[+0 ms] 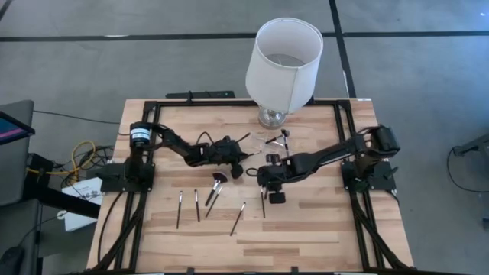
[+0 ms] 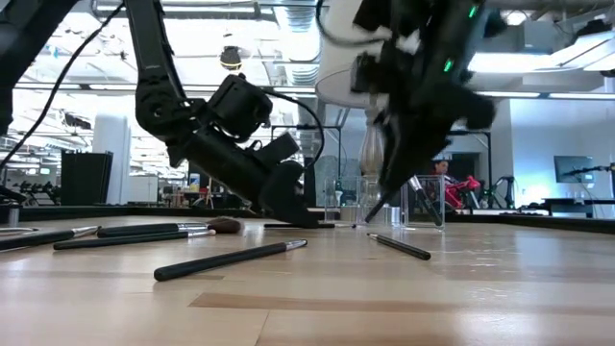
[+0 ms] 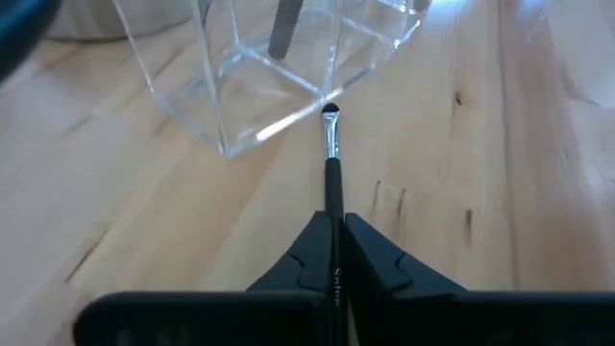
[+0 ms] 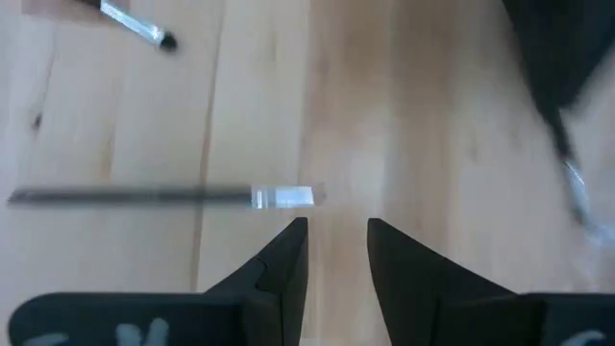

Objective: Put items in baskets/containers
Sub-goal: Put the black eyeshadow brush into the transparent organizer

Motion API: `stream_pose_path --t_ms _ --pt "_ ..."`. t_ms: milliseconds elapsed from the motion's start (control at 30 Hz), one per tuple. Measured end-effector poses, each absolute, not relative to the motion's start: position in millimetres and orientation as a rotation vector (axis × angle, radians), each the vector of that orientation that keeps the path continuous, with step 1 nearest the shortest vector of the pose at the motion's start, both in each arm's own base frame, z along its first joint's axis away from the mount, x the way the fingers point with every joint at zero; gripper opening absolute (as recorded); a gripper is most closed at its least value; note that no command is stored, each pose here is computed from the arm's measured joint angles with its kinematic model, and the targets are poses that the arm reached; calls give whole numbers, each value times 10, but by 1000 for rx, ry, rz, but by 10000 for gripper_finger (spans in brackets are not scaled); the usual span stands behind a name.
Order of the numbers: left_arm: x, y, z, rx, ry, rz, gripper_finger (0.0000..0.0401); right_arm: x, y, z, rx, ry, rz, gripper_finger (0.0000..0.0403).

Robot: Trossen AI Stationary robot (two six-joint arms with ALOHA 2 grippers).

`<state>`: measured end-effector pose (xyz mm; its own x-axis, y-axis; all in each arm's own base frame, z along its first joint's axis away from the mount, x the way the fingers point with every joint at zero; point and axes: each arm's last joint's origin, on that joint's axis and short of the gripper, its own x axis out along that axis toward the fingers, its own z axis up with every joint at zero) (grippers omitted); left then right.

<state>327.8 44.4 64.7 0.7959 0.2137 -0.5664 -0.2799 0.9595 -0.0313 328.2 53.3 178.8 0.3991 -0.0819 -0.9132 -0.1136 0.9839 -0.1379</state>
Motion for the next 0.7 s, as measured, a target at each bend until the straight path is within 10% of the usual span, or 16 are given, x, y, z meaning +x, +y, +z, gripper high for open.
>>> stream_pose_path --t_ms 300,700 --pt "3113 260 1181 -104 514 198 12 2813 685 2524 -274 880 -260 102" --pt "2778 -7 1766 -81 289 158 13 2602 491 1865 99 -106 -135 103"
